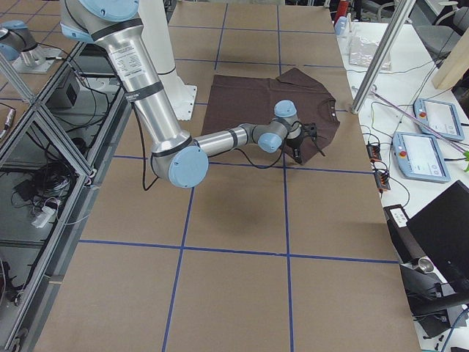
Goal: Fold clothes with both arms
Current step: 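Move the right gripper to the sleeve nearest it and press it flat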
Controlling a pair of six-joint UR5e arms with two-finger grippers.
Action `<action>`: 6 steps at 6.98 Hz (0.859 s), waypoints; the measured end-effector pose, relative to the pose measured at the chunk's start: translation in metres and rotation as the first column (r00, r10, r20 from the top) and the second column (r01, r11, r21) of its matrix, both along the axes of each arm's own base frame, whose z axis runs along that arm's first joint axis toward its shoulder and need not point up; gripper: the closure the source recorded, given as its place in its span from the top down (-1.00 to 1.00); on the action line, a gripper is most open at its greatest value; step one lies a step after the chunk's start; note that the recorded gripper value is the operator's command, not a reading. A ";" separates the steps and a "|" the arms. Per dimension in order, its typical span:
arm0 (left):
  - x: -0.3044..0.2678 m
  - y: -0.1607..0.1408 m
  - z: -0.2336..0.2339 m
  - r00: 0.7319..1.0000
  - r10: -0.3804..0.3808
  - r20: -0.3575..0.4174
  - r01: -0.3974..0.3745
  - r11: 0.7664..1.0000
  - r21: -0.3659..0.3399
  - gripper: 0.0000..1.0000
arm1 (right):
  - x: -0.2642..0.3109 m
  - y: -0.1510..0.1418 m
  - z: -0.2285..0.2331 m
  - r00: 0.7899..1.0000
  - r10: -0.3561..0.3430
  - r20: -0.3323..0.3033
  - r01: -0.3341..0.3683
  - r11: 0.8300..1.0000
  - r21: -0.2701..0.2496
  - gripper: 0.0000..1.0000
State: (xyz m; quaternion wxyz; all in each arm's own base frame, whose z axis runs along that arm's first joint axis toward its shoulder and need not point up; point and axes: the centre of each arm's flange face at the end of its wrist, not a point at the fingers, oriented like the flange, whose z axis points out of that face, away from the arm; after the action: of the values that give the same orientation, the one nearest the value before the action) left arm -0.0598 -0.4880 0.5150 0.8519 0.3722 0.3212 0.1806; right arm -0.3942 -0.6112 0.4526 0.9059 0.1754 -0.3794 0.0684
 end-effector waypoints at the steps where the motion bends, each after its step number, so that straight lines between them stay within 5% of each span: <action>1: 0.000 0.001 0.000 1.000 0.000 0.000 0.000 1.000 0.002 1.00 | -0.001 -0.002 0.001 1.000 0.002 -0.005 -0.002 1.000 0.000 0.19; 5: 0.000 0.003 0.002 1.000 -0.001 0.001 0.001 1.000 0.012 1.00 | -0.001 -0.006 0.013 1.000 0.012 -0.027 -0.012 1.000 -0.011 0.09; 6: 0.000 0.004 0.002 1.000 -0.001 0.001 0.001 1.000 0.013 1.00 | -0.002 -0.006 0.014 1.000 0.012 -0.029 -0.012 1.000 -0.013 -0.34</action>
State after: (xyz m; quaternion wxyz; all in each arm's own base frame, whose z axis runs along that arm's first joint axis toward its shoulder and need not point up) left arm -0.0599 -0.4845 0.5174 0.8497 0.3775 0.3197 0.1825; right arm -0.3959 -0.6176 0.4671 0.9119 0.1728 -0.3649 0.0738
